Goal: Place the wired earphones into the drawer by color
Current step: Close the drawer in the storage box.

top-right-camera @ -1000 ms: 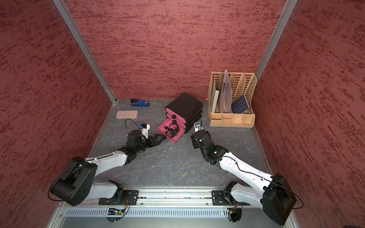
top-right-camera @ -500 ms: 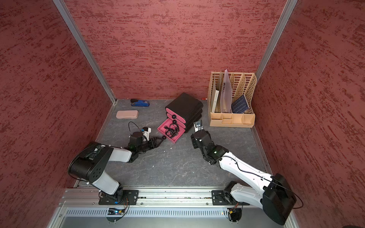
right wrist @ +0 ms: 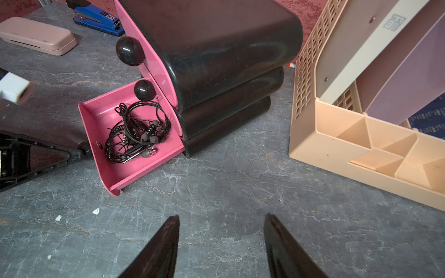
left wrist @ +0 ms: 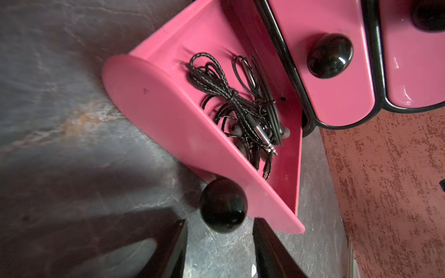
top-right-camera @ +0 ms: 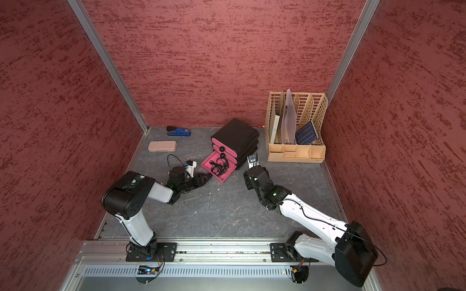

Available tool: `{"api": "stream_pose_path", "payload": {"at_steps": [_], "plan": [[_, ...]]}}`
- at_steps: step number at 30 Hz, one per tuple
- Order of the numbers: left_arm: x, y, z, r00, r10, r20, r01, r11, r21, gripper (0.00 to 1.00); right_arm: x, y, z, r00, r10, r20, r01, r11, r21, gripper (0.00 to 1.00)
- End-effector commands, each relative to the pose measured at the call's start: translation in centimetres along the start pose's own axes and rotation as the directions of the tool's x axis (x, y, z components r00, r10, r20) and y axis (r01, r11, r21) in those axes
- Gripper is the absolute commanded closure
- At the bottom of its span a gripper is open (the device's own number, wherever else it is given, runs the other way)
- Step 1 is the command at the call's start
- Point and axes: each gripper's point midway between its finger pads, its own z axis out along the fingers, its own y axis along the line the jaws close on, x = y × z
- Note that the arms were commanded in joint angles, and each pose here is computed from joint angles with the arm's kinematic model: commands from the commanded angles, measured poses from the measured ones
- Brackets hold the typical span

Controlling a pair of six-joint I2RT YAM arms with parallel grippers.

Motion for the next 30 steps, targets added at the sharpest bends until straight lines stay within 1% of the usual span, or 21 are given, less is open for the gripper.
{"api": "stream_pose_path", "payload": {"at_steps": [1, 5, 8, 11, 21, 30], "plan": [[-1.1, -0.8, 0.6, 1.000, 0.014, 0.017, -0.015, 0.999, 0.046, 0.55, -0.1, 0.1, 0.2, 1.000, 0.011, 0.012, -0.011, 1.000, -0.003, 0.40], [-1.2, -0.8, 1.0, 1.000, 0.009, 0.015, -0.010, 0.998, 0.058, 0.60, -0.1, 0.1, 0.3, 1.000, 0.011, 0.012, -0.011, 1.000, -0.002, 0.40], [-1.4, -1.0, 1.2, 1.000, 0.009, 0.019, -0.011, 0.997, 0.073, 0.66, -0.1, 0.1, 0.3, 1.000, 0.011, 0.011, -0.011, 1.000, -0.001, 0.40], [-1.5, -1.2, 1.4, 1.000, 0.006, 0.021, -0.008, 0.996, 0.087, 0.69, -0.1, 0.1, 0.3, 1.000, 0.010, 0.011, -0.010, 1.000, -0.002, 0.40], [-2.9, -2.6, 1.1, 0.998, 0.016, 0.053, -0.022, 0.994, 0.112, 0.70, -0.1, 0.1, 0.3, 1.000, 0.011, 0.011, -0.011, 1.000, -0.001, 0.40], [-3.7, -3.2, 1.8, 0.999, 0.017, 0.050, -0.023, 0.993, 0.114, 0.70, -0.2, 0.0, 0.2, 1.000, 0.011, 0.013, -0.011, 1.000, 0.000, 0.40]]}}
